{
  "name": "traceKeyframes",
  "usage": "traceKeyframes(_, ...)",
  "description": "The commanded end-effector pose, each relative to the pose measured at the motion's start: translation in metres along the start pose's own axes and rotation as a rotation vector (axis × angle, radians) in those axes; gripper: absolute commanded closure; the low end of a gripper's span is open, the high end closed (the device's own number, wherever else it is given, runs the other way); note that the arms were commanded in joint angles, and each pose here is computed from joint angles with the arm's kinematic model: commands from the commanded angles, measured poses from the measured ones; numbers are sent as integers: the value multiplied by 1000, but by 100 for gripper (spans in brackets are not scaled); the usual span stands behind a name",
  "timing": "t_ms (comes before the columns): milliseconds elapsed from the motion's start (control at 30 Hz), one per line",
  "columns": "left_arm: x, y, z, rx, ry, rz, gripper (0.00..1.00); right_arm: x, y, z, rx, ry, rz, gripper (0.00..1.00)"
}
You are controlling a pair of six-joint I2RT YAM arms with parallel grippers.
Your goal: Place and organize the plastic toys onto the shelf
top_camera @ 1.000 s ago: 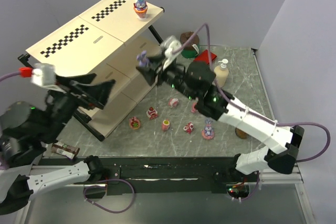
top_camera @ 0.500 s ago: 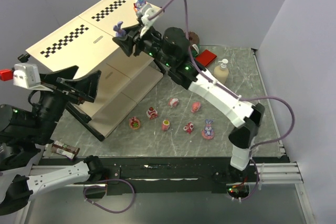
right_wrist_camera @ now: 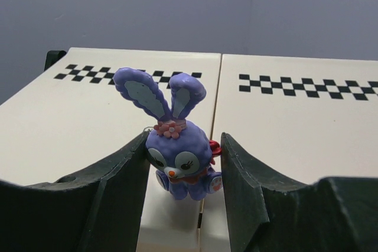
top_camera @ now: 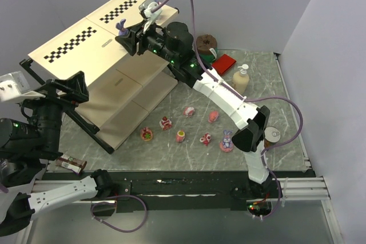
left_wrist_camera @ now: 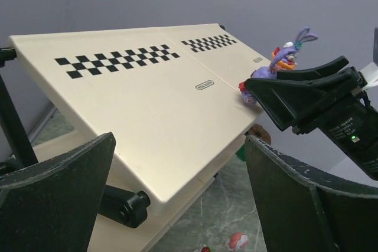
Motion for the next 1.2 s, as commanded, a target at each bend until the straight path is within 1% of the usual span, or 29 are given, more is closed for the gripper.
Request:
traceKeyframes(0,9,2,8,-50,-1,57,4,-5,2,24,-70,-10,-12,97)
traceKeyframes(100,11,2,6,-49,-13,62,4,-3,0,21,-64,-11,-1,94)
traceKeyframes(167,12,3,5,-47,-9,67,4,-4,0,22,-65,-4,-3,91)
traceKeyframes(200,14,3,5,-44,-10,69,4,-4,1,17,-37,-10,-3,89)
traceKeyframes(267,15,4,4,-42,-4,71,4,-4,1,15,-27,-10,-3,85)
traceKeyframes(300,16,4,4,-40,-5,73,4,-5,1,16,-27,-10,-6,82)
traceKeyframes(567,19,7,3,-31,10,78,3,-4,1,10,-7,-16,-11,73)
traceKeyframes(667,20,7,3,-24,10,81,4,-4,2,10,-13,-4,-9,56)
traceKeyframes(700,20,7,3,-25,13,84,4,-4,3,11,-15,2,0,45)
traceKeyframes(800,20,8,4,-21,13,74,4,-5,7,15,-27,17,-2,30)
traceKeyframes(1000,16,7,4,-4,-7,56,4,-7,10,24,-43,32,-27,21)
traceKeyframes(1067,14,6,2,4,-18,49,4,-6,12,31,-73,36,-31,19)
traceKeyframes(1167,12,6,2,11,-20,38,4,-6,14,33,-71,37,-38,16)
Point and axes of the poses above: each gripper's point midway between its finger pads, its own y axis back along the fingers, its own x axis along the line the jaws close on, z = x × y, the point moved 10 cm from there along y, back along the fingers, and after that the axes turned 8 degrees about y, right-handed, at the moved point
